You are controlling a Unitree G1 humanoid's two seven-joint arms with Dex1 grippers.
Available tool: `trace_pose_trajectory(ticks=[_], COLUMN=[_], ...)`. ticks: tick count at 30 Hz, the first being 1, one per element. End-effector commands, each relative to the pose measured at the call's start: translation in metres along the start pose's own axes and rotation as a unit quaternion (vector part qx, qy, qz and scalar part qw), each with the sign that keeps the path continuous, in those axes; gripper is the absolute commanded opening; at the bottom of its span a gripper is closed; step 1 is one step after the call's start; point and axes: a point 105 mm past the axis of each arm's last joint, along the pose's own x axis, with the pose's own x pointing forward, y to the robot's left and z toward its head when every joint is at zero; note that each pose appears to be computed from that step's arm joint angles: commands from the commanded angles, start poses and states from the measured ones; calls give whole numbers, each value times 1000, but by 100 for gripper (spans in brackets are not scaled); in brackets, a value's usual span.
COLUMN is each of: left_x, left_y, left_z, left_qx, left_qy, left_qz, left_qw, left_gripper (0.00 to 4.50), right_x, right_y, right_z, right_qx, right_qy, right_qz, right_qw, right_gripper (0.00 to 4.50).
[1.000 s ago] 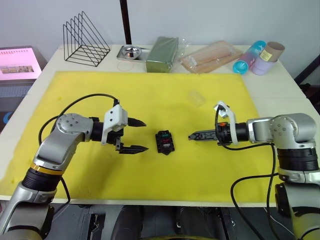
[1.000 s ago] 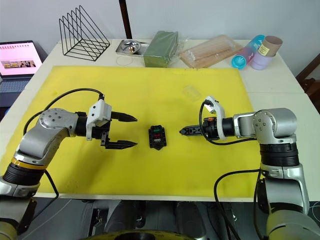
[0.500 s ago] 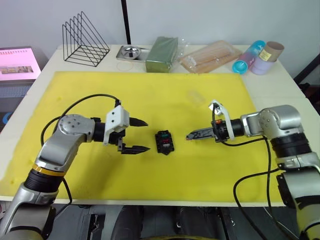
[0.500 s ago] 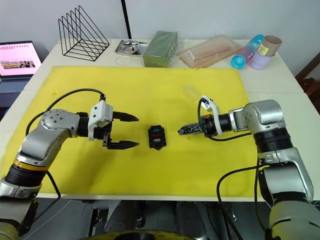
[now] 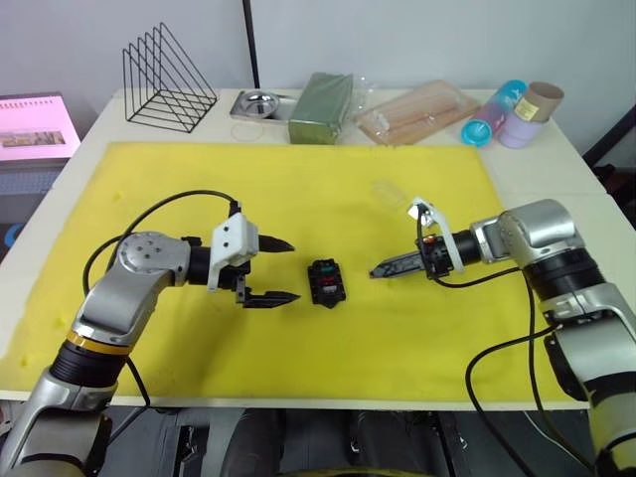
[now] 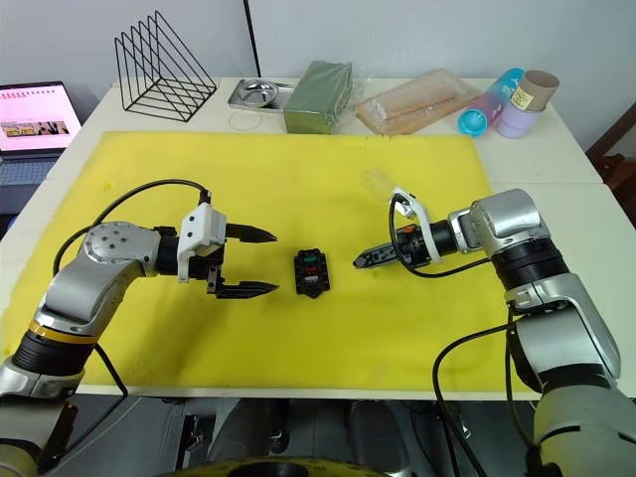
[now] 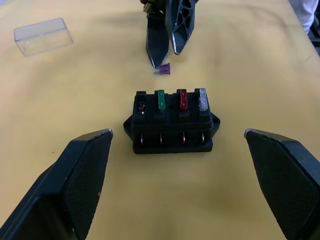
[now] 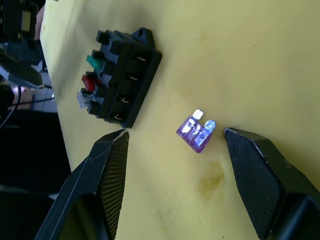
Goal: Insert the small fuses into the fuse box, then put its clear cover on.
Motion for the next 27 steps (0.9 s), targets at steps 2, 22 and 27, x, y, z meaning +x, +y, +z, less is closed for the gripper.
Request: trace_pose_trajectory(ticks=[2, 22, 27], left_x=[1, 1, 2], left_y=[-1, -2, -2], left_z=[10, 11, 11], left_qx=[24, 30, 31], left_qy=[-8, -9, -10], left_qz=[0, 7, 6], left_qw=[1000, 1000, 999], left_gripper=[450, 450, 450], right_x=[12, 11, 8], right_y=[6, -10, -13], right_z=[6, 13, 13], right_qx=[-12, -28, -30], right_qy=[15, 33, 33], right_qz=[29, 13, 7], right_qw=[999, 999, 999], right_gripper=[317, 3, 1])
